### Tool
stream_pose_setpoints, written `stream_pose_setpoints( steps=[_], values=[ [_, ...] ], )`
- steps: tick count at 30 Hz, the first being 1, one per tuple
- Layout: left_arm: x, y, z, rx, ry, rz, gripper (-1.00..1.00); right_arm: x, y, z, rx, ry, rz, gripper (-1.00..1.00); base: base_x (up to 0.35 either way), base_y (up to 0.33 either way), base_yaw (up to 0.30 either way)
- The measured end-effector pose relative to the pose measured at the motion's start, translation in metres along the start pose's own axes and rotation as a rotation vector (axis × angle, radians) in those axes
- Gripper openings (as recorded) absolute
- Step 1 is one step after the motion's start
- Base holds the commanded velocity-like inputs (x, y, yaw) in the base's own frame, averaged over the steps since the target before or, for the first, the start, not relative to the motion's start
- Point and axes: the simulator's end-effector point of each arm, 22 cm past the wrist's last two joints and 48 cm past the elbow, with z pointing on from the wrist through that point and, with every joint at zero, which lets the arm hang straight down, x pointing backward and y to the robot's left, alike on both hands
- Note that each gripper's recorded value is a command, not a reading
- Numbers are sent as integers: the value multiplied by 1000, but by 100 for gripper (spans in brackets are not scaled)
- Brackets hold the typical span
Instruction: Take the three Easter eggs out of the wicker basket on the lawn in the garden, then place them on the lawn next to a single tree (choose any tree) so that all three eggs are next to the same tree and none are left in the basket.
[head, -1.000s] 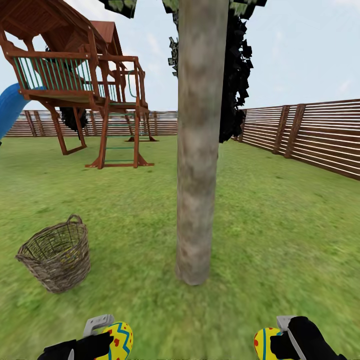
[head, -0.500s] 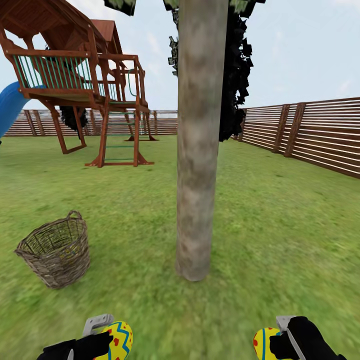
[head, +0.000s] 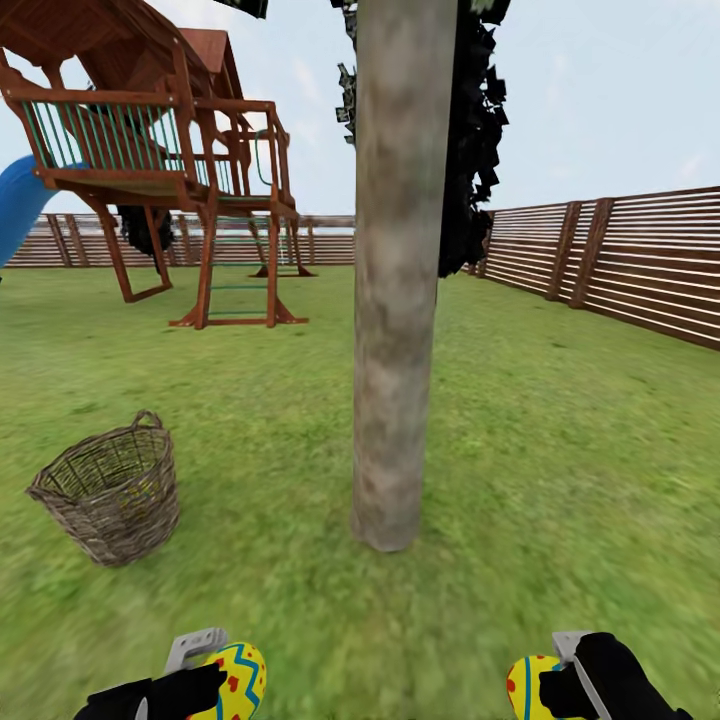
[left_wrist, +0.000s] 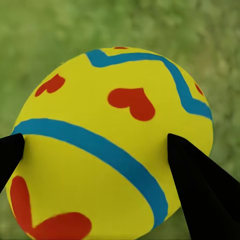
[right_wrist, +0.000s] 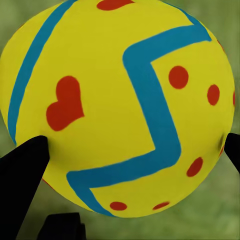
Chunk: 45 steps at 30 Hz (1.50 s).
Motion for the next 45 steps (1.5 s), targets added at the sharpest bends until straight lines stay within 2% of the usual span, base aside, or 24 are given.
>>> stream_pose_setpoints(
  steps=[45],
  values=[
    [66, 25, 40, -39, 172, -38, -100, 56, 6, 58, 1, 182, -21, -100, 0, 0, 0]
  ],
)
